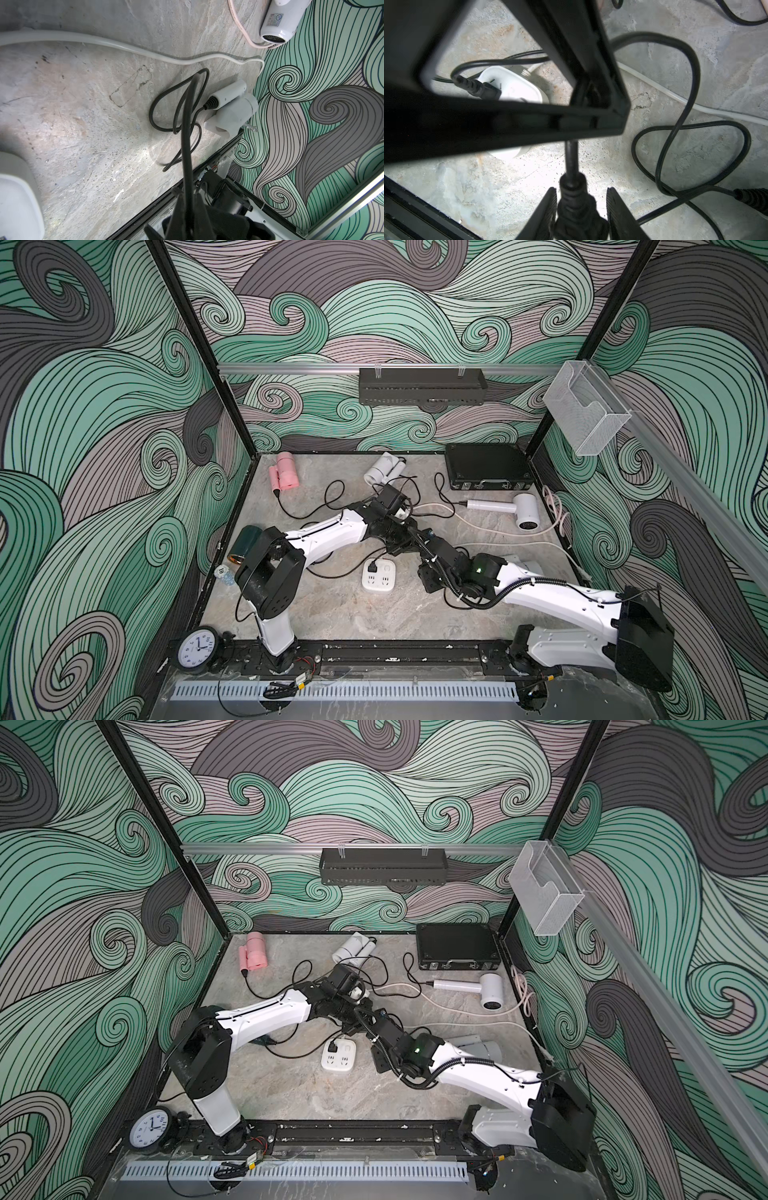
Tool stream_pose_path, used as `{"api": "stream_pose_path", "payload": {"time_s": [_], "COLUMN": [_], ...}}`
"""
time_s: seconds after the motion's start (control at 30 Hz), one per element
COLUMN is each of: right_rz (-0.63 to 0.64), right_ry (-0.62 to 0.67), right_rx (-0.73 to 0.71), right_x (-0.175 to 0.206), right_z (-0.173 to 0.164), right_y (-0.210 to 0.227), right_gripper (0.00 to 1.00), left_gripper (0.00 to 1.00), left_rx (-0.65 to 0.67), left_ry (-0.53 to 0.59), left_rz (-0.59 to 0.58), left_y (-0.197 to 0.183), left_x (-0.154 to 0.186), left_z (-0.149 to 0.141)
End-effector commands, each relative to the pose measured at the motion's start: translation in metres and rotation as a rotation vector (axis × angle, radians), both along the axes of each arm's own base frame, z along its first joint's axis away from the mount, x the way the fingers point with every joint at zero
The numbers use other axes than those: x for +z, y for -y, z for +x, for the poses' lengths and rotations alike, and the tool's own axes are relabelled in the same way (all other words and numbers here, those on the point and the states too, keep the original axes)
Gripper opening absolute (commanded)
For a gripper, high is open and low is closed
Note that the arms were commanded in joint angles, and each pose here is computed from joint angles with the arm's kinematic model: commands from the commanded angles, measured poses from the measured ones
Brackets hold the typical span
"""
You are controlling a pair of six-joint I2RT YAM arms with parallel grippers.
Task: Charge the blow dryers
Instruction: Pick up the plug from the center of the board.
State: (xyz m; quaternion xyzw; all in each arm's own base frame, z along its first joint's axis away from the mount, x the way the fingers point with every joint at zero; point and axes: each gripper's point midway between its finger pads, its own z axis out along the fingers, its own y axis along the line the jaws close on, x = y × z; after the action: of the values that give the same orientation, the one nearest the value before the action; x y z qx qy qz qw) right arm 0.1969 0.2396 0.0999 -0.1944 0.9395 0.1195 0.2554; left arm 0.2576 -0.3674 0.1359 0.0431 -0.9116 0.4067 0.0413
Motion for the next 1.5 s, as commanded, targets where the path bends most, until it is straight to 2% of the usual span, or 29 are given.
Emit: {"api": "stream_pose_path", "payload": {"time_s": [0.0,0.1,0.2,0.37,0.8,1.07,1.17,1.33,1.47], "right_rz": [0.027,0.01,0.004,0.023,0.007,0.02,0.054,0.189,0.275], "right_ry": [0.023,0.038,0.052,0.048,0.034,0.039,0.018,-0.041,-0.075], "right_rx": [0.001,-0.002,-0.009,-0.005,0.023,0.024,0.027,0.034,0.051], "right_x": [0.011,0.017,0.024,0.03,0.024,0.025,0.024,0.026,0.029], "right_z": [0.004,0.006,0.008,0.01,0.011,0.011,0.01,0.008,0.005], "right_y": [-0.005,-0.002,0.003,0.0,-0.007,-0.006,-0.007,-0.011,-0.012], "right_gripper": [0.41,0.44,0.53,0.53,0.29,0.2,0.18,0.16,0.15], "left_gripper": [0.01,0.01,0.01,0.01,0.03,0.08,0.13,0.16,0.31], "left_rx": [-0.01,-0.012,-0.015,-0.022,-0.028,-0.037,-0.032,-0.041,-0.044], "left_ry": [0.014,0.009,0.005,0.005,0.005,0.006,0.015,0.011,0.012], "left_rz": [-0.03,-0.004,0.001,-0.01,-0.023,-0.029,-0.042,-0.059,-0.077], "left_y": [0.002,-0.002,-0.002,0.0,0.002,0.002,0.002,0.003,0.002], "left_x": [0.012,0.007,0.005,0.005,0.007,0.007,0.01,0.011,0.01], "left_z": [0.001,0.0,-0.001,-0.001,-0.002,-0.004,-0.004,-0.005,-0.009]}}
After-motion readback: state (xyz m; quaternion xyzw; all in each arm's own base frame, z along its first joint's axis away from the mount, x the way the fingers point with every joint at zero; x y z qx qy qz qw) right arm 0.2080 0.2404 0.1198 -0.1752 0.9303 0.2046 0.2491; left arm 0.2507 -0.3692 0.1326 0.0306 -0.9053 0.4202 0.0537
